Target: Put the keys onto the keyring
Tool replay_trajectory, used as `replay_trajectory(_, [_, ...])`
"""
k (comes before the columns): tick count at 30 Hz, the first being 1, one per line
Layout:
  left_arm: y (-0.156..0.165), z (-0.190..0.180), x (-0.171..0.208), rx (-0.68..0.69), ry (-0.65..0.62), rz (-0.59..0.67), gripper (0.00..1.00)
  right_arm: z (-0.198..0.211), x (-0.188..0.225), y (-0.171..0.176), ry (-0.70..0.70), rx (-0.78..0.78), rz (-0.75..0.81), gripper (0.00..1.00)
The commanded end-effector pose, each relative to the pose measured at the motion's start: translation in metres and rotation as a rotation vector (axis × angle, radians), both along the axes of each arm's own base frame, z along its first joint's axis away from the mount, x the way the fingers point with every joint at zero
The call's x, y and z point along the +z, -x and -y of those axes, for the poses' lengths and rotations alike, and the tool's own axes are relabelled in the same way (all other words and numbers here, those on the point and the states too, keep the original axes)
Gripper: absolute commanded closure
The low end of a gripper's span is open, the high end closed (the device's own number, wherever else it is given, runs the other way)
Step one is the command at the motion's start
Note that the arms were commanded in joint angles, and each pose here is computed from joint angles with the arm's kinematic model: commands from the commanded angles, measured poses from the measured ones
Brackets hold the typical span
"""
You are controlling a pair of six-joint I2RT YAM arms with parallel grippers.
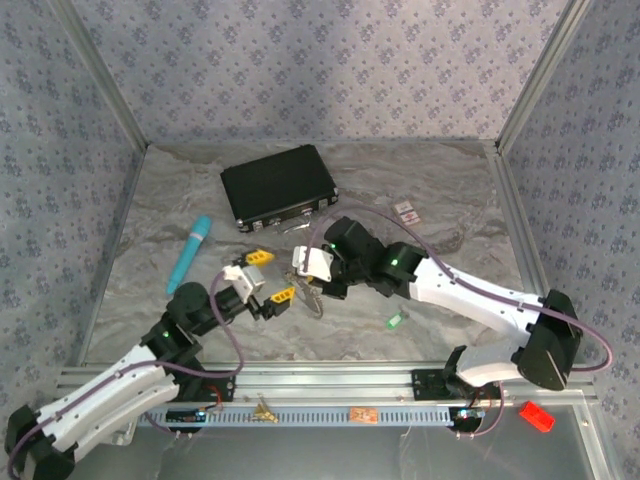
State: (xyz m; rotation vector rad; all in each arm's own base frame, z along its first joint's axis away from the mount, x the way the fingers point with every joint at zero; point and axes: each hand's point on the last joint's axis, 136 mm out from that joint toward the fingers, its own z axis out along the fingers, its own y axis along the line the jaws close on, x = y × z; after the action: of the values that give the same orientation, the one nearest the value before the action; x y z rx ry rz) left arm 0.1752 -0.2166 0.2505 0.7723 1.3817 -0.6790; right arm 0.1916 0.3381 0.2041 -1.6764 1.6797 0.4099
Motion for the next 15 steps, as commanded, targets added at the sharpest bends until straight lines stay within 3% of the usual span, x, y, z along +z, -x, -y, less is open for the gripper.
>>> replay_trajectory(1, [-0.020,-0.041,0.019,0.250,0.092,0.002,0.00,-0.020,0.024,0.011,-0.041,0.056,-0.006,1.00])
replay_trajectory(5, [-0.033,-0.097,0.033,0.530,0.167,-0.026,0.01,-0.046,0.038,0.022,-0.123,0.092,-0.068,1.00])
replay_trajectory(8, [-0.036,-0.123,0.038,0.659,0.190,-0.052,0.01,-0.067,0.041,0.018,-0.197,0.075,-0.120,1.00])
replay_trajectory(11, [-0.040,-0.132,0.039,0.710,0.192,-0.084,0.01,-0.081,0.030,0.003,-0.234,0.020,-0.173,1.00])
replay_trajectory(15, [-0.049,-0.131,0.029,0.746,0.152,-0.135,0.00,-0.077,-0.008,-0.025,-0.177,-0.074,-0.236,1.00])
